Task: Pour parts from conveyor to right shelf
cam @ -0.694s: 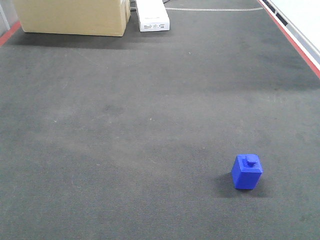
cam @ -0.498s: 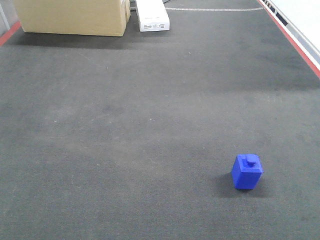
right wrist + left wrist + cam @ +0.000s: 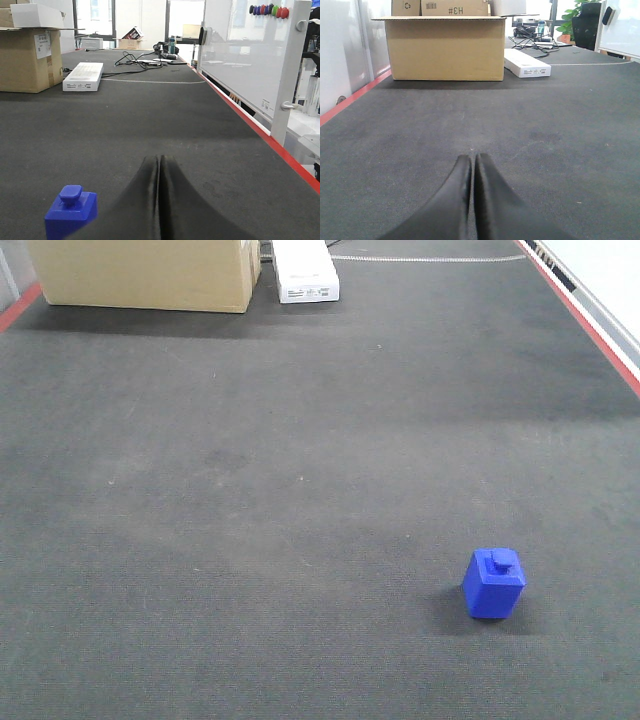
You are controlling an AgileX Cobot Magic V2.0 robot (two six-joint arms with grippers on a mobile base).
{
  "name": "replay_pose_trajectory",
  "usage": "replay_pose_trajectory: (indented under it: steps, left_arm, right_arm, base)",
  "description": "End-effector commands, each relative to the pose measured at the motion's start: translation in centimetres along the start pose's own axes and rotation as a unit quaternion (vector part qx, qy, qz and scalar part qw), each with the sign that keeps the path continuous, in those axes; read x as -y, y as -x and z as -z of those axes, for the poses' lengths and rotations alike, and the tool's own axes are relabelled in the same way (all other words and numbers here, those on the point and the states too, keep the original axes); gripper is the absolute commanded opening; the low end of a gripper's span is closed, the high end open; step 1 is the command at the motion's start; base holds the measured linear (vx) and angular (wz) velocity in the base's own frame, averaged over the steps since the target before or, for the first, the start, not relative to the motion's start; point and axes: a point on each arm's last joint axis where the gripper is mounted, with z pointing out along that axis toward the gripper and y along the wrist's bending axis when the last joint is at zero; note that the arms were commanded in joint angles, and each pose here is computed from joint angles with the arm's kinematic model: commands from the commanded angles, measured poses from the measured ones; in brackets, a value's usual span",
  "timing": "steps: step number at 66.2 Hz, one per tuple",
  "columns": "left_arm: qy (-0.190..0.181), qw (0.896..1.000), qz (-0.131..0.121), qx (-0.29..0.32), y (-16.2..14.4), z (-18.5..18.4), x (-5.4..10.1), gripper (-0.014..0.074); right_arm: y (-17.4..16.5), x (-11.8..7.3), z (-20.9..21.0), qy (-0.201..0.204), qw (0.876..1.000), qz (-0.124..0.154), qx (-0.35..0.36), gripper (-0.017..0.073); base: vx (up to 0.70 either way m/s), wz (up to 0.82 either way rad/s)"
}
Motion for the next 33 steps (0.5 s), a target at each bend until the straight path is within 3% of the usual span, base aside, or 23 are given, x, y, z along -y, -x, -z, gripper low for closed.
replay_pose_trajectory:
  steps: [1,19,33]
  left_arm:
    - [-0.004,0.999,0.007,0.052,1.4,0.2,0.1,-0.0006]
    - [-0.004,0.999,0.007,0.052,1.4,0.2,0.1,-0.0006]
    - [-0.004,0.999,0.007,0.052,1.4,0.2,0.1,-0.0006]
  right_arm:
    - [0.5,-0.1,0.1,0.002,0.999,0.005,0.04,-0.0009]
    - [0.7,-0.1,0.1,0.003,0.999,0.005,0.049,-0.0009]
    - [2.5,-0.1,0.4,0.005,0.991,0.003,0.135,-0.0009]
  base:
    - [0.0,0.0]
    - [0.0,0.0]
    - [0.0,0.0]
